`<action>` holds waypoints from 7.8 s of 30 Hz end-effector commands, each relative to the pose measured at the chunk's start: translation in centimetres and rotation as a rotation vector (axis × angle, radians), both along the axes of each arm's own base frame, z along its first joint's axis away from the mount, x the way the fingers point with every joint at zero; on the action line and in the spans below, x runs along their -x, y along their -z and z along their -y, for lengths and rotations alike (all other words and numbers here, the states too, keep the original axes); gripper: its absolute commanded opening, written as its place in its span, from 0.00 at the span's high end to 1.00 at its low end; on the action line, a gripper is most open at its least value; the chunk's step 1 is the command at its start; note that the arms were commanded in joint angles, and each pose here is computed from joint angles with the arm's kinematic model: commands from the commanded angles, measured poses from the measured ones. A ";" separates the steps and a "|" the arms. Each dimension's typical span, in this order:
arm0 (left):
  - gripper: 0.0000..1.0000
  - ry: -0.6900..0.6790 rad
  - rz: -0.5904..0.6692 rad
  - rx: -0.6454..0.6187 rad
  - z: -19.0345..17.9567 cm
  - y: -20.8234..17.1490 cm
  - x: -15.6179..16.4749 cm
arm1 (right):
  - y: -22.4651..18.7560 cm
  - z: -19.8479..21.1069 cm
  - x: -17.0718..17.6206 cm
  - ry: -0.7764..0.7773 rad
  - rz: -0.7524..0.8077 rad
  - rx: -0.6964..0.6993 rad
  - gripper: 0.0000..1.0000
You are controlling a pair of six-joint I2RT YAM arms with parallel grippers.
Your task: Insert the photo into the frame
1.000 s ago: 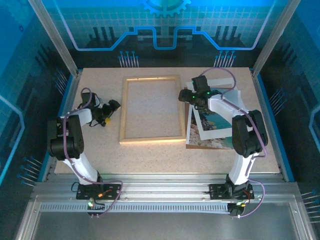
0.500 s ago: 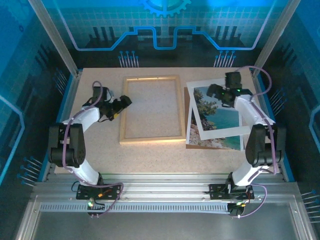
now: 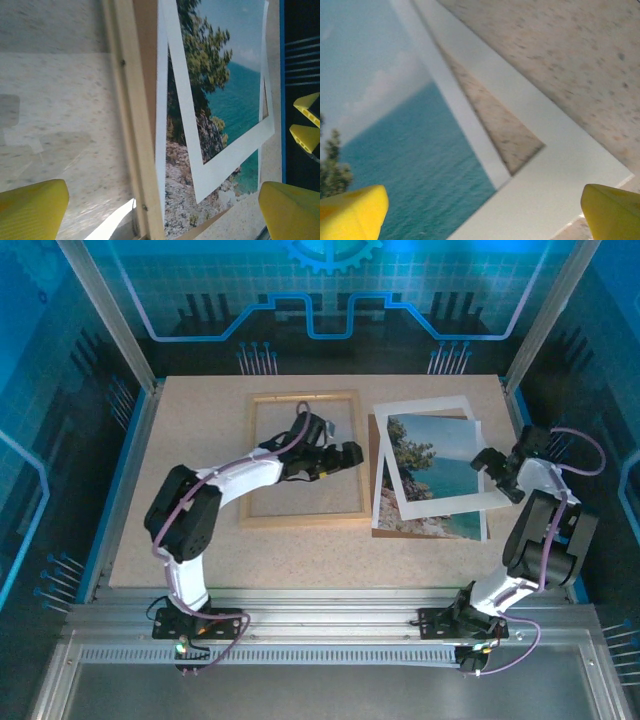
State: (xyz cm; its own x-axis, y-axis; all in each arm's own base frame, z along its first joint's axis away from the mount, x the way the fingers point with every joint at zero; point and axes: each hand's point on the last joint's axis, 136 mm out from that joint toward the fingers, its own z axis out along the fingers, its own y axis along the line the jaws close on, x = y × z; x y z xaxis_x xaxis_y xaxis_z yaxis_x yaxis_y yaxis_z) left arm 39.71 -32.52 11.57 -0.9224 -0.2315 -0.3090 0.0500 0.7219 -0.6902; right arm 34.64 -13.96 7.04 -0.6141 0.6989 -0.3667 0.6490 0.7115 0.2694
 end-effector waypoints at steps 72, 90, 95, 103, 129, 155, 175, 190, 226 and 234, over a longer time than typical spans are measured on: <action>0.01 0.135 -0.138 -0.149 9.8 9.8 -0.2 | 5.7 -4.9 4.1 -0.018 -0.093 -0.248 0.03; 0.01 0.143 -0.142 -0.135 10.4 9.8 -0.1 | 3.0 -6.1 3.0 -0.063 0.007 -0.285 0.04; 0.01 0.142 -0.143 -0.134 10.5 9.8 -0.2 | 1.3 -6.4 2.6 -0.085 0.058 -0.280 0.04; 0.01 0.150 -0.142 -0.135 10.6 9.8 -0.3 | 0.2 -6.1 1.8 -0.081 0.129 -0.274 0.05; 0.01 0.153 -0.140 -0.122 10.9 9.2 -0.3 | 2.9 -5.0 1.4 -0.011 0.122 -0.306 0.65; 0.01 0.196 -0.043 -0.043 11.2 1.0 -1.1 | -5.4 -1.1 0.5 0.016 0.304 -0.152 0.93; 0.01 0.005 0.034 -0.099 -2.2 -3.0 -3.4 | -18.4 -5.1 -4.4 -0.175 0.564 -0.048 1.00; 0.01 -0.197 0.070 -0.089 -12.3 -4.4 -3.6 | -35.3 -18.3 -8.2 -0.441 0.925 -0.136 1.00; 0.01 -0.667 -0.027 -0.112 -31.2 0.9 1.0 | -22.7 -37.7 -11.5 -0.511 0.890 -0.539 1.00; 0.01 -0.665 -0.076 -0.134 -31.5 3.2 1.4 | -18.5 -35.6 -7.9 -0.409 0.774 -0.464 1.00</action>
